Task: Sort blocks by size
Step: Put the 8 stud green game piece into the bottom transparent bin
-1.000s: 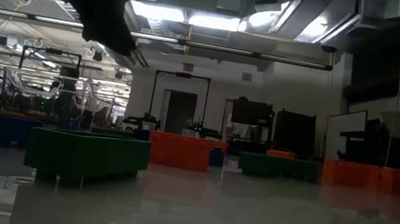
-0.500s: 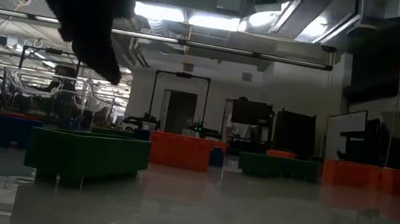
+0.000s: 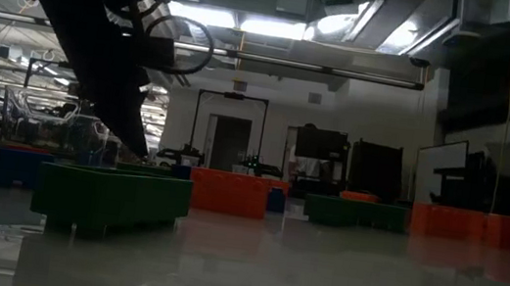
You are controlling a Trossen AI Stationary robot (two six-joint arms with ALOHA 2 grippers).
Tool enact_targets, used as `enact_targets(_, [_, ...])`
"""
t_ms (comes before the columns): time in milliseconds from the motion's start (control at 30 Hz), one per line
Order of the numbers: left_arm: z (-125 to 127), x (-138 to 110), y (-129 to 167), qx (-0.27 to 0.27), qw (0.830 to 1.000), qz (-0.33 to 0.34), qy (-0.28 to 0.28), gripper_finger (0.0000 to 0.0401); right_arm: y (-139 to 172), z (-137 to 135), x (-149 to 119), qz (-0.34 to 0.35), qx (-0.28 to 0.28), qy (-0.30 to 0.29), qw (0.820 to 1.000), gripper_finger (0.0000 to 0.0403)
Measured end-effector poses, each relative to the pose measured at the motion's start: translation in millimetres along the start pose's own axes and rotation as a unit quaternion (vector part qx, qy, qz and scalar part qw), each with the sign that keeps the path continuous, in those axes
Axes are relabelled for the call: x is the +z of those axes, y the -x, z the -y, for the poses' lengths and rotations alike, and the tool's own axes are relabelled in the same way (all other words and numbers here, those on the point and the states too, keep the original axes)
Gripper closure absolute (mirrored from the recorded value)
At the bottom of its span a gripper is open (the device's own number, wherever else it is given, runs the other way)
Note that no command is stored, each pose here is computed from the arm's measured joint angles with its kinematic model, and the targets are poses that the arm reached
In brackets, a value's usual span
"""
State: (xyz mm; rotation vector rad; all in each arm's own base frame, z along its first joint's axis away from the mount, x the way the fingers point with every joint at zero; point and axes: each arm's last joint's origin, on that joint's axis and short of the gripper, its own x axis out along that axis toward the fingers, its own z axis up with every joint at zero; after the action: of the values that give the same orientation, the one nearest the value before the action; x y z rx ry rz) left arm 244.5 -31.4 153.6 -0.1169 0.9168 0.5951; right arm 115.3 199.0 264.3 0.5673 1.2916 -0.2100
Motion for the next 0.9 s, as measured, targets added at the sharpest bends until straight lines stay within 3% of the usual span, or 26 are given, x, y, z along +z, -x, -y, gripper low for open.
enact_targets(400, [2,-2,-5,0.003,0.997,-0.006,0.070,0.0217,0,0,0,0.001,0.001,0.000,1.000,0.0203])
enact_targets(900, [16,-8,-35,0.015,0.997,-0.002,0.073,0.0217,0,0,0,0.005,-0.001,0.001,1.000,0.0203])
